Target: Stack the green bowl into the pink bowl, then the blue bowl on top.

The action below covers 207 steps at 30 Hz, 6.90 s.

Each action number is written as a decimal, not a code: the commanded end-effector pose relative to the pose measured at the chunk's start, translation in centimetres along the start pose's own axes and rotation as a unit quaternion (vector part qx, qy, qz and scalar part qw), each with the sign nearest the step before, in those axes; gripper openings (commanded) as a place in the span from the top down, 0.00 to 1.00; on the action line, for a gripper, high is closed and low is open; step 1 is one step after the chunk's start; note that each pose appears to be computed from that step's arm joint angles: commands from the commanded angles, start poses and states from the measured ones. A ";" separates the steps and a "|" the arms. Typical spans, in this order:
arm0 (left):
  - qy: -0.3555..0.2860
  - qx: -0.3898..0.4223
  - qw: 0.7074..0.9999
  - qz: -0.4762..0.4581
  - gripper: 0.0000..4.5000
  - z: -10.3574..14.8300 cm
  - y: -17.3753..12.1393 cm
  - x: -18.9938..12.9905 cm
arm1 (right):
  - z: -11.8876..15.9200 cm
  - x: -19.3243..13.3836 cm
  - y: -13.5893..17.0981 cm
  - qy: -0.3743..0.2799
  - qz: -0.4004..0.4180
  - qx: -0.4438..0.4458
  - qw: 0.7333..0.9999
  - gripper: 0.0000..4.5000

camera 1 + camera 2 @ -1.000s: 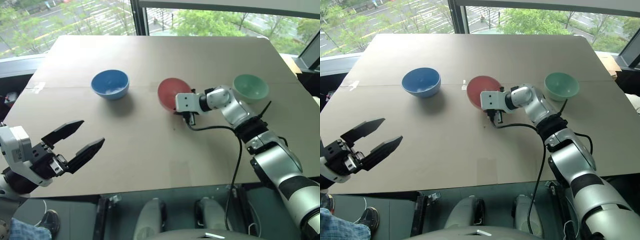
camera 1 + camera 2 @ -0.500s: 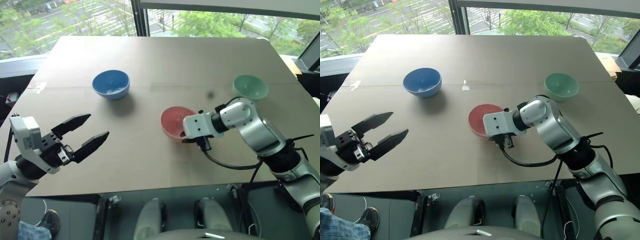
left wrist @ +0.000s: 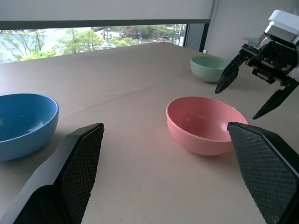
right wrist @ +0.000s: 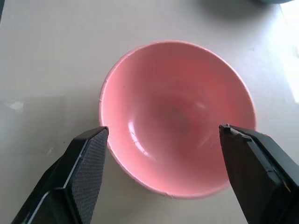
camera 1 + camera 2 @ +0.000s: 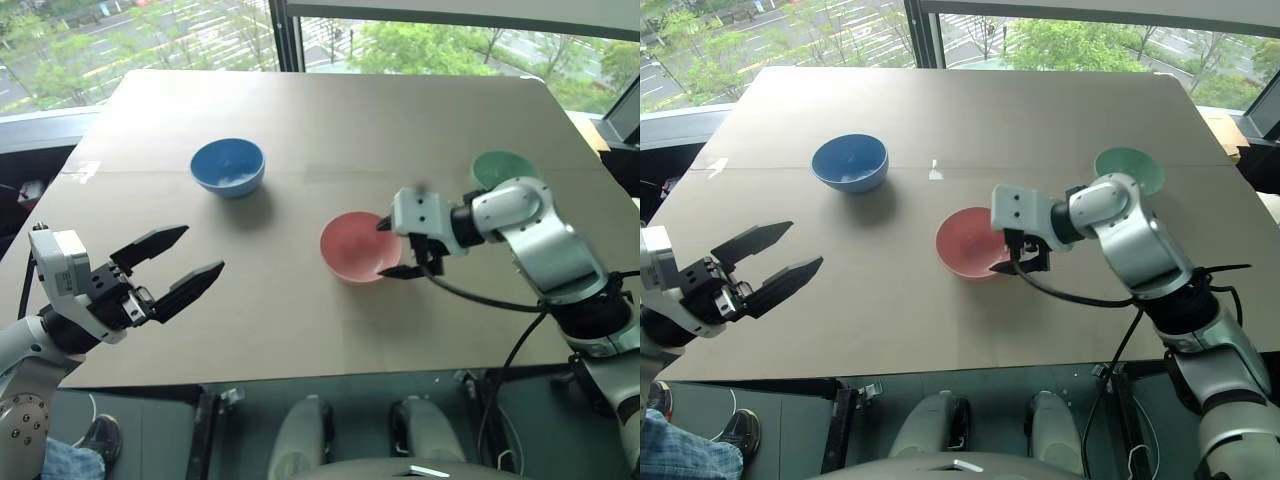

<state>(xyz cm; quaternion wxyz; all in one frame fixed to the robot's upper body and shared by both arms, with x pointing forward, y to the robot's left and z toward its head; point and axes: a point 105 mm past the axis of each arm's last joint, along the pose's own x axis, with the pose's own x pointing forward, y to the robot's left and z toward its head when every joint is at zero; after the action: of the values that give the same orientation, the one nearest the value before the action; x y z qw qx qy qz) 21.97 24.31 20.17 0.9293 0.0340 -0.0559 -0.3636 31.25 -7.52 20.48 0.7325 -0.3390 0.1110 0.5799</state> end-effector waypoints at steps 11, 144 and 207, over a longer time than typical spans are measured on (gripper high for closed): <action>-0.053 -0.010 0.995 -0.084 0.00 1.4 -1.7 4.1 | -9.3 -7.8 -11.3 0.045 -0.289 0.124 0.948 0.12; 0.302 0.335 0.892 0.019 1.00 -6.8 13.1 17.7 | 0.5 -12.5 3.6 -0.245 -0.203 0.125 0.940 0.22; 0.055 0.135 0.976 -0.165 0.39 0.7 -1.0 13.5 | -1.3 -10.6 4.2 -0.224 -0.171 0.153 0.947 0.22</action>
<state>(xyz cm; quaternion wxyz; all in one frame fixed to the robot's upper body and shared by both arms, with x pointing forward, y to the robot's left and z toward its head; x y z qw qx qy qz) 31.49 13.84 20.30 0.8278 0.1882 -0.0275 -0.5278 24.80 -16.26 23.13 0.8701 -0.0850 -0.0054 0.4854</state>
